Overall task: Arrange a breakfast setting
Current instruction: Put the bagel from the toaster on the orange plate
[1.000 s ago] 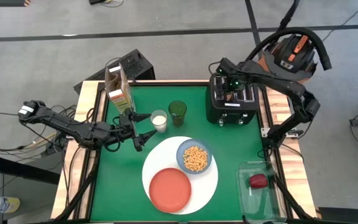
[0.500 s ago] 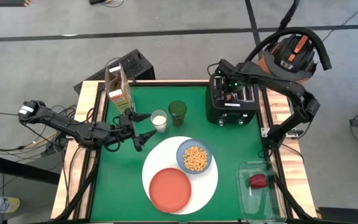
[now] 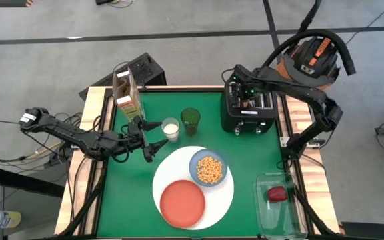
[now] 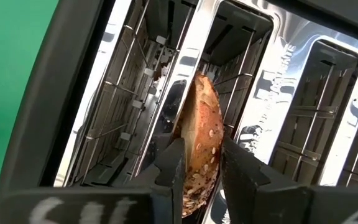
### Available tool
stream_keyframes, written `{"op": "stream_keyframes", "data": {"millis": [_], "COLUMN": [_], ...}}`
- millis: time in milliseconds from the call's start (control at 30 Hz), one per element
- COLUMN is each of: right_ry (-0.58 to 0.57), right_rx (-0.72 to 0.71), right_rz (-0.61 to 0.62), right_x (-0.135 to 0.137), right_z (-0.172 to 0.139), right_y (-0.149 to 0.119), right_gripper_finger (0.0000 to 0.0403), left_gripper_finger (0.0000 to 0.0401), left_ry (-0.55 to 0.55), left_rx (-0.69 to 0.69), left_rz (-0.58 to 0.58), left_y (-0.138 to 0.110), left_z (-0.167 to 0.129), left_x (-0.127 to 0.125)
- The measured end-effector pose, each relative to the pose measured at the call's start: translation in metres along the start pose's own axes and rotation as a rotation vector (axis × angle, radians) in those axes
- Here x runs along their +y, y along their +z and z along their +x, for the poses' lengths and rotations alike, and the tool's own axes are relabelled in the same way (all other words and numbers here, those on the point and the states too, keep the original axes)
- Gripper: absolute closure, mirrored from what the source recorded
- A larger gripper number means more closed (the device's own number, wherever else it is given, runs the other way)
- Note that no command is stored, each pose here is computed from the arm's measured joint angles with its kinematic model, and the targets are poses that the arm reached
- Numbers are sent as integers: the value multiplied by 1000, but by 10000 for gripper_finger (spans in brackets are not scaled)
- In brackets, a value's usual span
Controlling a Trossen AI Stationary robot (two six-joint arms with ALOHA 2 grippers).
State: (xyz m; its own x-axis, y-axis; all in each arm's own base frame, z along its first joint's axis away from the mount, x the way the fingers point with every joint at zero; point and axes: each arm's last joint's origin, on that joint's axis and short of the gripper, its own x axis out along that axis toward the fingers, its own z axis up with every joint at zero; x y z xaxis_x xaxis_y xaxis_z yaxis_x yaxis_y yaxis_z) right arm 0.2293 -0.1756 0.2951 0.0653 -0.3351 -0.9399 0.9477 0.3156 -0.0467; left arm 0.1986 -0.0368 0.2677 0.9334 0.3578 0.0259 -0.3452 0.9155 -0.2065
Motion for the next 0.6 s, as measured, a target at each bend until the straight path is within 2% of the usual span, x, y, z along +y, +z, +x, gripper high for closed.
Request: {"op": "stream_keyframes", "data": {"millis": [600], "right_ry": [-16], "right_rx": [14], "right_rz": [-9], "right_x": [-4], "right_z": [-8], "right_y": [-4], "right_gripper_finger": [304], "left_gripper_finger": [23], "left_ry": [-2], "left_rx": [1], "left_rz": [1], "left_y": [0], "left_z": [0], "left_x": [0]}}
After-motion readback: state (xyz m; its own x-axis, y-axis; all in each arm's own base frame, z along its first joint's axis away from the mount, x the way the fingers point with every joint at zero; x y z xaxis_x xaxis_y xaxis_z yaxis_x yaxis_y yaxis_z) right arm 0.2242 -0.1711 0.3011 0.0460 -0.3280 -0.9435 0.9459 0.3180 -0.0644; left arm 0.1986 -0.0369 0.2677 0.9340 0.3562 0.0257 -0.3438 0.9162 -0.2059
